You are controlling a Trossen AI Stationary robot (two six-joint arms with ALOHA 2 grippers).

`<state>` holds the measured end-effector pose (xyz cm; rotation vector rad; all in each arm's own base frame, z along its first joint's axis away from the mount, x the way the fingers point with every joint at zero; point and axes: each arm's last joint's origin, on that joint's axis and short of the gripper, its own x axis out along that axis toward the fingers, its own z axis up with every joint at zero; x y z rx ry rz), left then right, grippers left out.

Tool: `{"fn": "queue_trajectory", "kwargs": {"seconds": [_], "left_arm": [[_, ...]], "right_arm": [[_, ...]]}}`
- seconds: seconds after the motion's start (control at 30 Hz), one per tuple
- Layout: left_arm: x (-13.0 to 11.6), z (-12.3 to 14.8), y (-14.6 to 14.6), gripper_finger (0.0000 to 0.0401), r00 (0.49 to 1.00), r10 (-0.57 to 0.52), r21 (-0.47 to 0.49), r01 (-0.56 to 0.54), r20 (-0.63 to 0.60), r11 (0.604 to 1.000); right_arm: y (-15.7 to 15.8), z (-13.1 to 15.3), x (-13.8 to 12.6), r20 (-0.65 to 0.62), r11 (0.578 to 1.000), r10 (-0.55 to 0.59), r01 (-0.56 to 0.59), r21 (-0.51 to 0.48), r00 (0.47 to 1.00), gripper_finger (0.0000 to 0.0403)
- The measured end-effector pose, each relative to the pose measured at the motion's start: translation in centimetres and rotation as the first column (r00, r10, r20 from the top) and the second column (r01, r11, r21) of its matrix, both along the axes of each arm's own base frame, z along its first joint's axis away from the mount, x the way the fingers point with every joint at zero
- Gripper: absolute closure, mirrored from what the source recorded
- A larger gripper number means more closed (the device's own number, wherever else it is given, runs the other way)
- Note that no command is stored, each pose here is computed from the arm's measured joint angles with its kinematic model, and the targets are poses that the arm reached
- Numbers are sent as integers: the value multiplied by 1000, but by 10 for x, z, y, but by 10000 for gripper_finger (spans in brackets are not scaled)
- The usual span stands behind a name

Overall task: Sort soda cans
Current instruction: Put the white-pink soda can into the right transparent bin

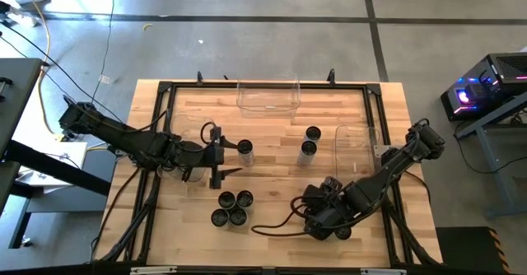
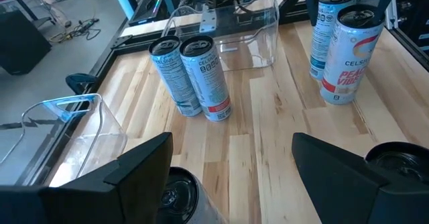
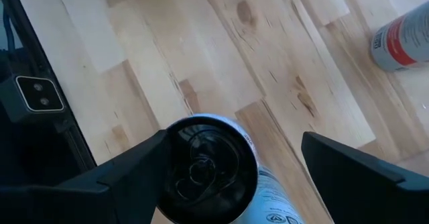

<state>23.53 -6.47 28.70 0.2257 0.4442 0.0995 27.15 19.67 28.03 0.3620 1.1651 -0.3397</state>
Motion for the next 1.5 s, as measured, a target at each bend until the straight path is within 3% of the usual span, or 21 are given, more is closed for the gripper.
{"fn": "queue_trajectory", "kwargs": {"seconds": [0.5, 0.73, 0.87, 1.5], "left_arm": [[0, 0, 0, 101, 1000, 3, -7, -3, 1, 1000], [0, 0, 0, 101, 1000, 2, -7, -2, 1, 1000], [0, 0, 0, 101, 1000, 2, -6, -2, 1, 1000], [0, -1, 0, 101, 1000, 4, -12, -4, -5, 1000]], "right_arm": [[2, 20, 3, 53, 1000, 21, -20, -21, 998, 71], [16, 25, -2, 93, 989, 143, -139, -44, 985, 71], [17, 25, -5, 89, 990, 132, -128, -57, 987, 71], [13, -24, -11, -36, 992, 115, -117, -39, 993, 72]]}}
